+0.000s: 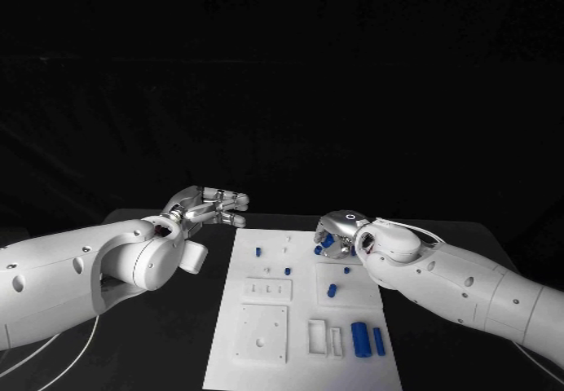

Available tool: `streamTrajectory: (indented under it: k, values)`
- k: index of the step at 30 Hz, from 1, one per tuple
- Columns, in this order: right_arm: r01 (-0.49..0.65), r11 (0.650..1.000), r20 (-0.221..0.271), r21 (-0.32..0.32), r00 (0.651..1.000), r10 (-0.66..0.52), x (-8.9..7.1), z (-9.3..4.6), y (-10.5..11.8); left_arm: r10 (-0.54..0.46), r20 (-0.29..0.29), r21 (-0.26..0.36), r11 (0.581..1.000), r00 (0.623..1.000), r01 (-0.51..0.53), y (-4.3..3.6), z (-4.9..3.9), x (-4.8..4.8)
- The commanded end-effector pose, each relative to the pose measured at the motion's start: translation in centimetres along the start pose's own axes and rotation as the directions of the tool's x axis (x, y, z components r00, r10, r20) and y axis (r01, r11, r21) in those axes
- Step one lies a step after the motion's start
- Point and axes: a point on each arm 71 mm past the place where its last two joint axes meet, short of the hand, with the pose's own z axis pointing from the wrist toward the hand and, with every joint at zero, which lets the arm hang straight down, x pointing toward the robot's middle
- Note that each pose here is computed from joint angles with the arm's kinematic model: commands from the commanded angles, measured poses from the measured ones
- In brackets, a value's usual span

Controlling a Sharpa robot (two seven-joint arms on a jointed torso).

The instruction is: Assemble the parts on the task board

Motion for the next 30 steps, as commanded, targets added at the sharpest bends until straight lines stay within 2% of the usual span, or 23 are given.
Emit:
streamTrajectory:
  k: [1,15,30]
  values:
    - [0.042,0.999,0.012,0.021,0.999,-0.042,0.0,0.1,0.0,0.004,-0.016,0.006,1.000,1.000,-0.004,-0.27,-0.04,0.11]
    - [0.045,0.999,0.009,0.024,0.999,-0.046,0.4,0.3,0.1,0.007,-0.015,0.010,1.000,1.000,-0.007,-0.67,-0.17,-0.10]
    - [0.031,0.999,-0.020,0.009,0.999,-0.031,1.0,0.4,0.4,0.015,-0.012,0.016,1.000,1.000,-0.015,-1.15,-0.08,-0.30]
